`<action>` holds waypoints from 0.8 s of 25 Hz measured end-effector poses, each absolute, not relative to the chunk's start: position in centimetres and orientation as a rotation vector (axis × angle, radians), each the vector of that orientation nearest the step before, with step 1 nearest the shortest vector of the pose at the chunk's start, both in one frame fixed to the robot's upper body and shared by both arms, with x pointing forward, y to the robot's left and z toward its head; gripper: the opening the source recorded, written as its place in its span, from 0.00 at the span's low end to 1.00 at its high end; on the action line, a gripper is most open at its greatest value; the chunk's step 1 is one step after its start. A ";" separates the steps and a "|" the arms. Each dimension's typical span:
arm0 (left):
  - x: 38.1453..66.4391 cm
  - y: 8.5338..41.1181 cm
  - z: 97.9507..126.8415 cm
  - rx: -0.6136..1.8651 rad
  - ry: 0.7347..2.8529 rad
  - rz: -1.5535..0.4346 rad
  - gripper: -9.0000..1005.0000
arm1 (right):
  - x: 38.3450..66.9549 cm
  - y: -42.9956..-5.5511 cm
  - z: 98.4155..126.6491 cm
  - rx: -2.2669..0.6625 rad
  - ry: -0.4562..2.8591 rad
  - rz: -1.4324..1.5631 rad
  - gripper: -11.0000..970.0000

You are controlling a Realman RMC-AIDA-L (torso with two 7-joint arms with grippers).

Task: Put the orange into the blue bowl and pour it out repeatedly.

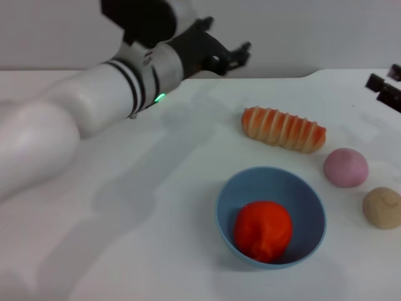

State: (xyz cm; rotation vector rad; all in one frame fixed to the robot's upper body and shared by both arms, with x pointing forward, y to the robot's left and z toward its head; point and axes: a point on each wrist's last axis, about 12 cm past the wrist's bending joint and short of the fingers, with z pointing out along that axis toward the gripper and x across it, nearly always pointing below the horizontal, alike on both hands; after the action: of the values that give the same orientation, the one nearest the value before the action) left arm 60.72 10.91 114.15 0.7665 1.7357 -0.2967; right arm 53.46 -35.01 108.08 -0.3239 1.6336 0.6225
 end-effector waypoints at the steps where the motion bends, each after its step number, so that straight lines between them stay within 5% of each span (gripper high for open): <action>1: 60.6 11.2 113.7 0.739 1.724 -0.281 0.81 | 53.5 -35.0 108.1 -0.324 1.634 0.622 0.69; 12: 56.6 13.7 108.8 0.508 1.513 -0.151 0.81 | 50.2 -36.4 103.9 -0.047 1.448 0.119 0.69; 20: 52.8 16.2 105.7 0.432 1.395 -0.160 0.81 | 47.6 -36.2 102.0 0.192 1.421 0.015 0.69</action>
State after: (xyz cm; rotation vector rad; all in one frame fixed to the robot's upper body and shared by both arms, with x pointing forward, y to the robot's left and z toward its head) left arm 52.84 16.22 105.67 0.4319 1.3954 -0.1599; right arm 47.57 -36.20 101.96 0.1924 1.4208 0.0152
